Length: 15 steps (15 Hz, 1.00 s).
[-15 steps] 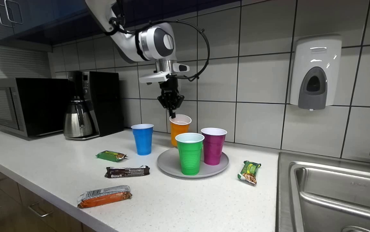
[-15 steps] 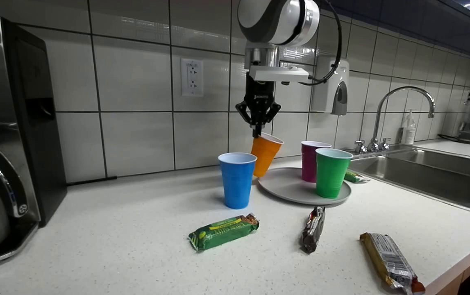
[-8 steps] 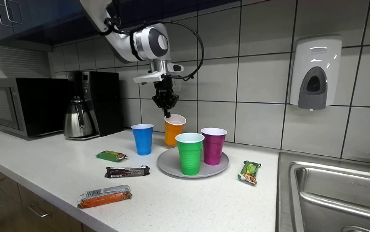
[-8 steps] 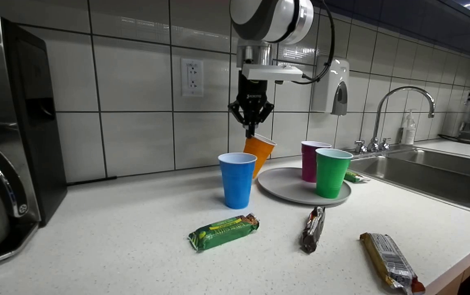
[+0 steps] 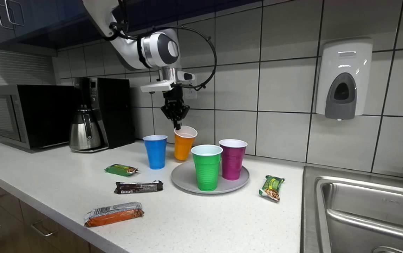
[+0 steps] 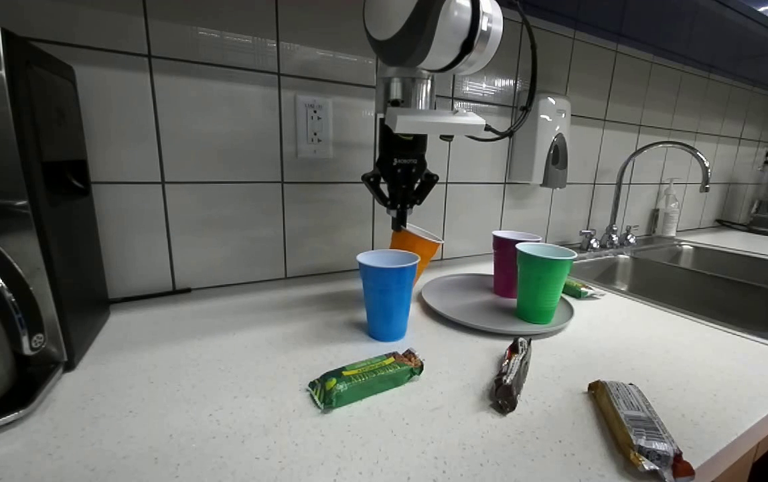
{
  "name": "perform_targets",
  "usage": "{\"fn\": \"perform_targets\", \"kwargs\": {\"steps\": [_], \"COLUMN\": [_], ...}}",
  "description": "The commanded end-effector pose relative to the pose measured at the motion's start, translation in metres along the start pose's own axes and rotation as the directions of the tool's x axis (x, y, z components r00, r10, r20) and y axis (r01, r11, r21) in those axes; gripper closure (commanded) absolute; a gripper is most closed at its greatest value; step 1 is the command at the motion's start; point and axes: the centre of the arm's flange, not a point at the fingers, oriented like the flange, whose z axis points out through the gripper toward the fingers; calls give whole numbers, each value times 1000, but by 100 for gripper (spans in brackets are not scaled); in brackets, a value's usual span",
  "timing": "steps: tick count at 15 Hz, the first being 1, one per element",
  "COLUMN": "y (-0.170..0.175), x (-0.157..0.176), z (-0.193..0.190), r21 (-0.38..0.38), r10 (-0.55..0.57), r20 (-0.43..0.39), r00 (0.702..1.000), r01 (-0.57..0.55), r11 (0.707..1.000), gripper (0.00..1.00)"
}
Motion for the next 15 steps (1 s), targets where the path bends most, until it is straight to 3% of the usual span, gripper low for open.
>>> {"fn": "perform_targets", "kwargs": {"steps": [1,15], "y": [-4,-5], "x": [2,5], "z": [1,16], "r21": [-11,-9], "r10": [-6,-16], "r20": [1,23], "r00": [1000,1000], "r01": [7,16], "r11": [1000,1000], "gripper": [99,99]}}
